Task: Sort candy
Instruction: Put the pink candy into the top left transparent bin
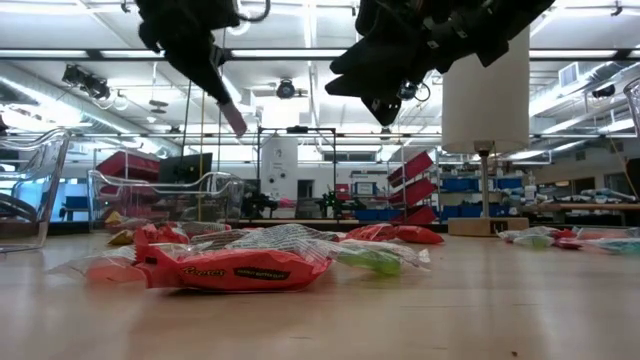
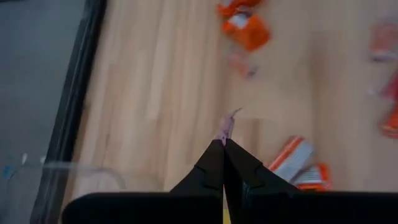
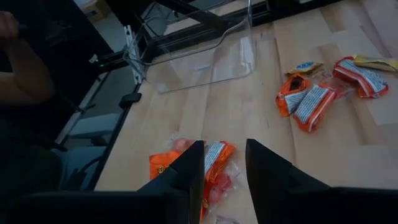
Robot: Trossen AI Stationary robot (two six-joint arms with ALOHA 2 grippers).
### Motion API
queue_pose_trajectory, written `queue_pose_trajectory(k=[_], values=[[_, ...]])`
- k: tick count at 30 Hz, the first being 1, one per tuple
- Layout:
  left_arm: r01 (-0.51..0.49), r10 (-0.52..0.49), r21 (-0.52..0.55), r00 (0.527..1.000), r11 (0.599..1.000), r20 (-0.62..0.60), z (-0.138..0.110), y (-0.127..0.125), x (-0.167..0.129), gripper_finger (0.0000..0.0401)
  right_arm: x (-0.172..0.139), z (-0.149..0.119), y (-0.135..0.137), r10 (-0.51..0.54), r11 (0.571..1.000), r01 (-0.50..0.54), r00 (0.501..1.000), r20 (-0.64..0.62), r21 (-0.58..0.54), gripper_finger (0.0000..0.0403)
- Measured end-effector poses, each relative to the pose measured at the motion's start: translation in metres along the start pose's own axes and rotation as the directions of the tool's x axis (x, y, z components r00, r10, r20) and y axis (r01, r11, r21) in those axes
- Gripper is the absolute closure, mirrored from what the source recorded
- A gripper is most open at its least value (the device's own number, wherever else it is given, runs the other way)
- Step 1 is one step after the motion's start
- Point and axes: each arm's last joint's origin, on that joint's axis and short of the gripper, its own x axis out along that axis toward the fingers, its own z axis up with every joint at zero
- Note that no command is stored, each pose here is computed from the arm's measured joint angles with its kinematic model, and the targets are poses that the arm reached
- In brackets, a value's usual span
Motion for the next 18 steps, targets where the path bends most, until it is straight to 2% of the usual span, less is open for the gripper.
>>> queue_pose_trajectory(k=[12,18], values=[[-0.139,0.112,-0.144,0.978,0.980,-0.177,-0.024,0.045,0.004,0.0401,0.000,0.000,0.000,0.000,1.000,0.000,1.000,0.001,-0.012,0.0300],[-0.307,0.242,-0.172,0.917,0.936,-0.317,-0.041,0.069,0.001,0.0401,0.000,0.000,0.000,0.000,1.000,0.000,1.000,0.001,-0.018,0.0300]])
